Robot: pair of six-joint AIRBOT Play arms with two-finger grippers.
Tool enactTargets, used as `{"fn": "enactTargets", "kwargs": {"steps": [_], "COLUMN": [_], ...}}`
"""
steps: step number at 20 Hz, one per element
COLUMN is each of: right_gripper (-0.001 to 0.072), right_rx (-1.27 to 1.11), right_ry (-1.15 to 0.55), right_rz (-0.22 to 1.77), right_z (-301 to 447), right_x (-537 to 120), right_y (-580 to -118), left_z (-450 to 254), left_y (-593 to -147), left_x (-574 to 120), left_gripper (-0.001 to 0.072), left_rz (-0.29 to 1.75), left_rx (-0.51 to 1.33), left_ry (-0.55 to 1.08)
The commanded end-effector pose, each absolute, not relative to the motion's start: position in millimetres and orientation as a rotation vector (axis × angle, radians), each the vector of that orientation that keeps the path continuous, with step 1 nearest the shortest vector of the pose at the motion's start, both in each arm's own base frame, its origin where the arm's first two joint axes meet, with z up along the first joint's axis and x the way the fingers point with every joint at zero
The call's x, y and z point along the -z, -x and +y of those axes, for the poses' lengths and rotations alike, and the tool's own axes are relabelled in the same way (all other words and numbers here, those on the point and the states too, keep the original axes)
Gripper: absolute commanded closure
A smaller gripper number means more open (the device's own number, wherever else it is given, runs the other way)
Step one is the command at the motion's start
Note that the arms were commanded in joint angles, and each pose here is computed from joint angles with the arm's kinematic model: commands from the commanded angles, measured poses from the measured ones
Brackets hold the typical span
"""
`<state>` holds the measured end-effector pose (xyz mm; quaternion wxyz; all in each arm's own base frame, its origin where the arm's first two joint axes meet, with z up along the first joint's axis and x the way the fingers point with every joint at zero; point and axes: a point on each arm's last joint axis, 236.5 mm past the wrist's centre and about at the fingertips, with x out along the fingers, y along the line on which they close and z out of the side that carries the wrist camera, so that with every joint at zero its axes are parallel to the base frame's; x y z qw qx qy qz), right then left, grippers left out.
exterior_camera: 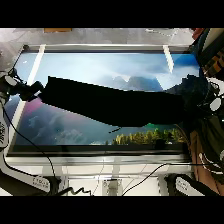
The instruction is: Fold the clothes and pants, and hang the long-sleeved shirts on hangers.
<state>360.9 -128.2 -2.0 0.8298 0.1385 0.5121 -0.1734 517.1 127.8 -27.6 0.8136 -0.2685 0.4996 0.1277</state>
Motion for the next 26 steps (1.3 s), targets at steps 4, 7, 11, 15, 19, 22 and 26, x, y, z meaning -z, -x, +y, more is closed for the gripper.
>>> {"fn": "enactTargets", "kwargs": {"steps": [4,7,11,15,19,22,26], "right_gripper": [0.0023,0.0023,0.0023,0.0023,0.0023,0.0023,0.0024], "right_rx": [0.368,0.368,0.368,0.368,0.368,0.368,0.323], "right_ry": [-0.291,-0.29,-0.29,-0.288,-0.286,-0.286,-0.239], "right_rz": [1.064,1.051,1.051,1.039,1.022,1.021,1.037], "right_z": [-129.9,-130.6,-130.7,-131.6,-132.7,-132.7,-128.6], "right_x": [0.0,-1.4,-1.4,-2.8,-4.7,-4.9,-4.0], "right_y": [-365.6,-368.2,-368.2,-370.6,-373.8,-374.0,-373.7], "left_z": [98.3,75.1,80.1,93.3,111.3,114.6,121.2], "left_y": [-493.6,-485.7,-479.8,-474.5,-503.5,-517.2,-553.5], "left_x": [42.8,64.3,77.4,93.4,91.8,101.3,65.7], "left_gripper": [0.0059,0.006,0.0061,0.0067,0.0072,0.0197,0.0616], "left_rz": [1.185,1.196,1.052,0.935,0.781,0.721,0.531], "left_rx": [-0.239,-0.231,-0.389,-0.485,-0.483,-0.486,-0.415], "left_ry": [0.71,0.78,0.931,1.004,0.951,0.929,0.764]}}
